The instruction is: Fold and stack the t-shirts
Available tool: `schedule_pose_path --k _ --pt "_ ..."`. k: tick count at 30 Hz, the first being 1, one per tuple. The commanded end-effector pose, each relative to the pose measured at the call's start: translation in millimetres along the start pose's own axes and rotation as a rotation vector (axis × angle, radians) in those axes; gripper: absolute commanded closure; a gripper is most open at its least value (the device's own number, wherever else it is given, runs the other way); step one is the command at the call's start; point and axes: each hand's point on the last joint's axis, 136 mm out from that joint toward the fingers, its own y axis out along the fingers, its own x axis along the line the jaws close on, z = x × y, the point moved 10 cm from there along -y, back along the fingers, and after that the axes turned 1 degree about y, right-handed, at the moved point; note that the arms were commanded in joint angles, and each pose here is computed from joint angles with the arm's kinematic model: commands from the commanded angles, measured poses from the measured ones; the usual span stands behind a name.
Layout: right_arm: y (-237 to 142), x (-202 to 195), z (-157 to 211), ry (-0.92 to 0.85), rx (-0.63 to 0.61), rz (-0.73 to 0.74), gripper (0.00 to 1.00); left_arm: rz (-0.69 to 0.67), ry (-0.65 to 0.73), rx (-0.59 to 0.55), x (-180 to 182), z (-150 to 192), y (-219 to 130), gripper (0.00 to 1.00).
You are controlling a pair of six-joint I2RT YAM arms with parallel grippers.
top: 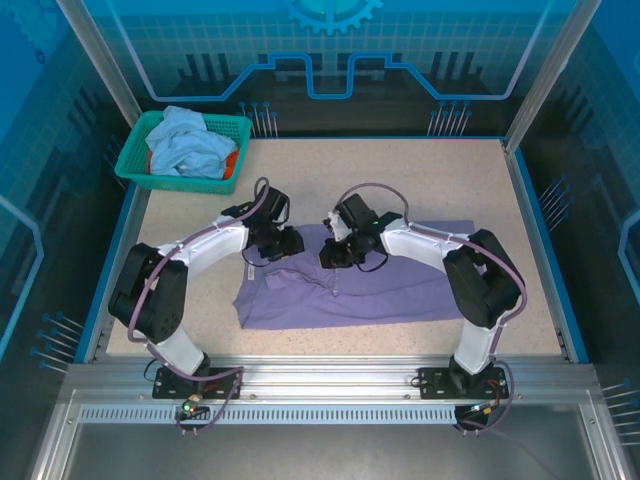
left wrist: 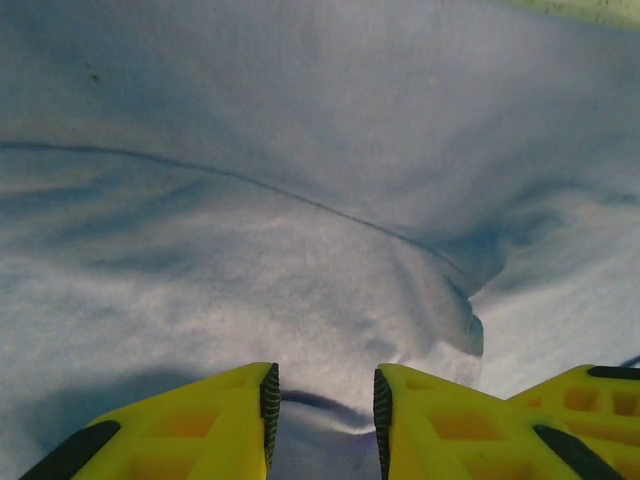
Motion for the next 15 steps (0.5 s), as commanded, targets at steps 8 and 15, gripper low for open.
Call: schedule_pose_path --k 8,15 --pt "28.5 -3.1 23.8 0.013 0.145 0.038 0.9 -0.02 -0.024 0.158 29.5 68.2 -4.1 0.66" --pt "23.3 -6.3 41.8 -0.013 0.17 0.04 0.89 0.043 -0.079 0.169 47.4 102.0 -24.4 0.64"
